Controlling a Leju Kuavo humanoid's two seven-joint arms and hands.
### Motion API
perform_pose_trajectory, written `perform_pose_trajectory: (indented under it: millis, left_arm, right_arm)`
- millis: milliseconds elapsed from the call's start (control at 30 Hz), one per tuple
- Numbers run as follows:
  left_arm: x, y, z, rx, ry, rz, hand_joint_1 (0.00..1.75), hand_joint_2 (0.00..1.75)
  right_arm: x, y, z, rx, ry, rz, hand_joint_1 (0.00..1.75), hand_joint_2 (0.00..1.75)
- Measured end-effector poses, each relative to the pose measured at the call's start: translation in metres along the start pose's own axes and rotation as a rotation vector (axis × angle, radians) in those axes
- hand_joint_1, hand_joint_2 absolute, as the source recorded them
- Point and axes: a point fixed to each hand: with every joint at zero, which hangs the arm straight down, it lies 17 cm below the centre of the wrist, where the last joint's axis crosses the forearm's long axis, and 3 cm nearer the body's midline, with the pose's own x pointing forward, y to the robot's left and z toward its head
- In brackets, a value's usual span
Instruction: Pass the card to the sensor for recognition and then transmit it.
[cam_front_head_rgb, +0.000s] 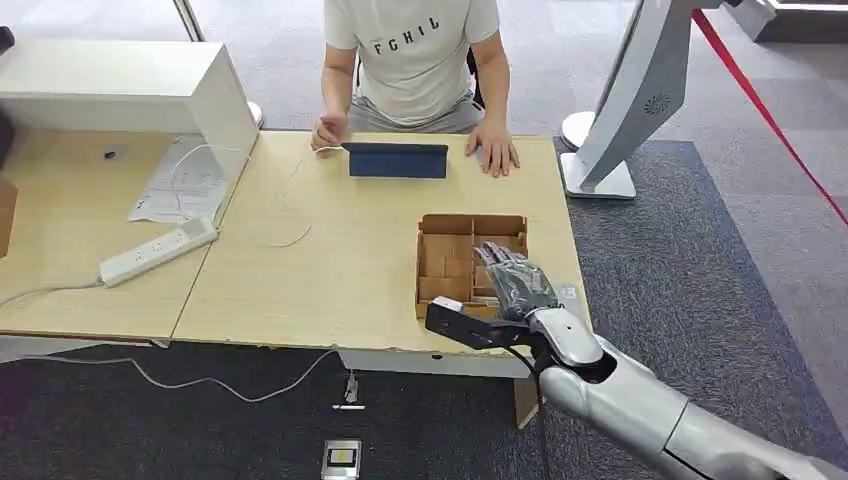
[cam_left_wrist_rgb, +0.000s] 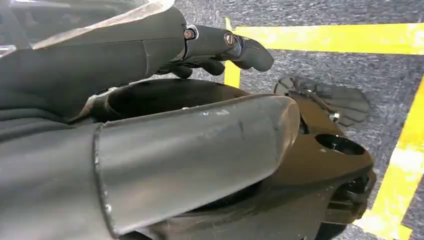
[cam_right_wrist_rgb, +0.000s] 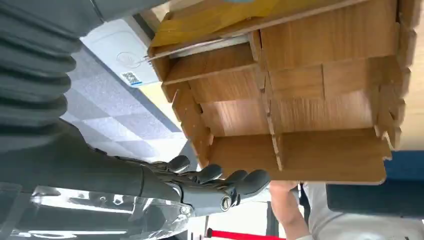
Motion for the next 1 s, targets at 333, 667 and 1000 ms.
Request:
perform_pose_trajectory:
  millis: [333, 667, 1000]
  left_arm:
    - [-0.004, 0.001, 0.000, 0.001, 0.026, 0.005, 0.00, 0.00]
    - [-0.007, 0.011, -0.001, 0.061, 0.038, 0.005, 0.00, 0.00]
    - [-0.006, 0.017, -0.001, 0.097, 0.028, 0.006, 0.00, 0.00]
  right_arm:
    - [0.022, -0.036, 0.024, -0.075, -0.090, -0.020, 0.00, 0.00]
    - [0.024, -0.035, 0.055, -0.194, -0.084, -0.121, 0.00, 0.00]
    - [0.013, -0.001, 0.072, -0.168, -0.033, -0.164, 0.00, 0.00]
